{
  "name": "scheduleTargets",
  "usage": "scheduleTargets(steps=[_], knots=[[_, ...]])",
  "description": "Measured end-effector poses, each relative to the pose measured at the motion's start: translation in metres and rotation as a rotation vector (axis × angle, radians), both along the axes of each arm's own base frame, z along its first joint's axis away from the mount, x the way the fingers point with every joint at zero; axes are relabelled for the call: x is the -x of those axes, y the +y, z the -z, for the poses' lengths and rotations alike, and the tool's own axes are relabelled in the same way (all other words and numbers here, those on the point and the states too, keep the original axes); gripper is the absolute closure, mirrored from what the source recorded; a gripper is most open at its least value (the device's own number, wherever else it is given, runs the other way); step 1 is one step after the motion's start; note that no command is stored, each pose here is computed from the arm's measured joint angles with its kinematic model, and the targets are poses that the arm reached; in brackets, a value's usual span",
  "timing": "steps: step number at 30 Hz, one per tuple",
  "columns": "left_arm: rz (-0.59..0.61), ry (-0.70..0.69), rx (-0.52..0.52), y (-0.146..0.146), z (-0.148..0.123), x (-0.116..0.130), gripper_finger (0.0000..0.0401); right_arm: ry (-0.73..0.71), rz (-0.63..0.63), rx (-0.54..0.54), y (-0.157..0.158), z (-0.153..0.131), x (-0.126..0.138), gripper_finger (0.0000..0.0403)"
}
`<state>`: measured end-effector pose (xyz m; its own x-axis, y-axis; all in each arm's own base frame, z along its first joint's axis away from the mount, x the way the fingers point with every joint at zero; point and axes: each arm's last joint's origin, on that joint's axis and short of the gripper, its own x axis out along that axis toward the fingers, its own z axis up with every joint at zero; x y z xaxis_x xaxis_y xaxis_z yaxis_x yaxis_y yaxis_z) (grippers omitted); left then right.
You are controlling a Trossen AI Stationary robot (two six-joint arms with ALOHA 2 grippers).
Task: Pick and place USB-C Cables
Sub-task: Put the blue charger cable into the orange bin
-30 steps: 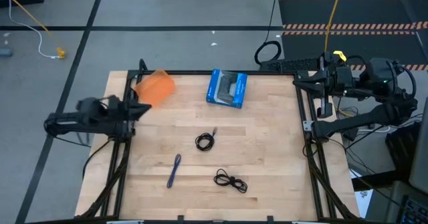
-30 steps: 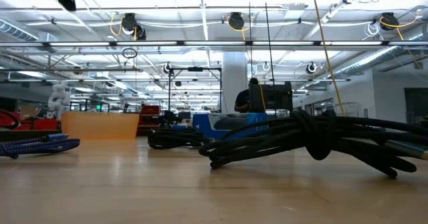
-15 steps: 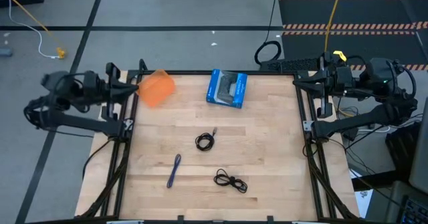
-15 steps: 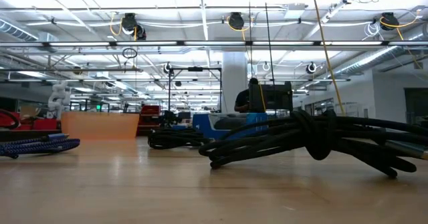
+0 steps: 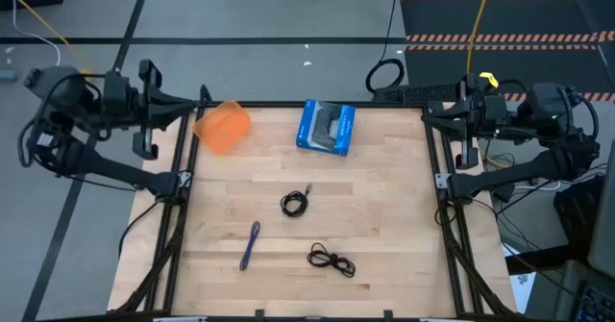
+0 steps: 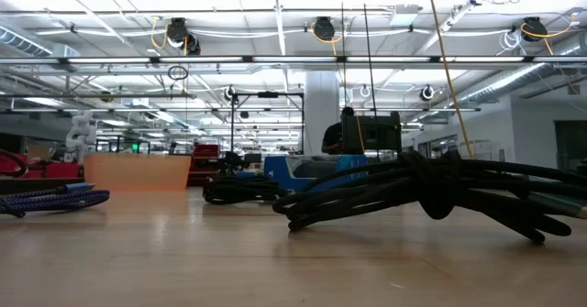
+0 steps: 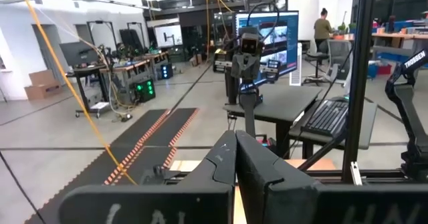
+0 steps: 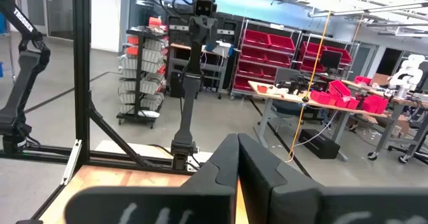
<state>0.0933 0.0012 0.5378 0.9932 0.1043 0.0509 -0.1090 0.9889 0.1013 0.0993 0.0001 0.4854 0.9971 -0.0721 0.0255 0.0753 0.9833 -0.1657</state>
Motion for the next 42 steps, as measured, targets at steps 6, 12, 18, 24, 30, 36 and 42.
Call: scheduleTargets(steps=[6,12,18,24,30,36,42], knots=[[0.0,-0.006,-0.013,0.0,-0.008,-0.005,0.0396,0.0,0.0,0.0,0.0,0.0,0.0,0.0403],[0.0,0.041,-0.015,0.0,-0.004,-0.006,0.0396,0.0,0.0,0.0,0.0,0.0,0.0,0.0403],[0.0,0.087,-0.023,0.0,0.001,-0.006,0.0396,0.0,0.0,0.0,0.0,0.0,0.0,0.0403],[0.001,0.106,-0.013,0.0,0.002,-0.009,0.0396,0.0,0.0,0.0,0.0,0.0,0.0,0.0403],[0.001,0.129,0.005,-0.001,0.005,-0.019,0.0396,0.001,0.0,0.0,0.0,0.0,0.0,0.0403],[0.001,0.165,-0.001,-0.001,0.008,-0.037,0.0395,0.011,0.0,0.0,0.0,0.001,0.0,0.0403],[0.001,0.168,-0.033,-0.002,0.01,-0.064,0.0395,0.01,0.0,-0.028,0.0,0.001,0.0,0.0403]])
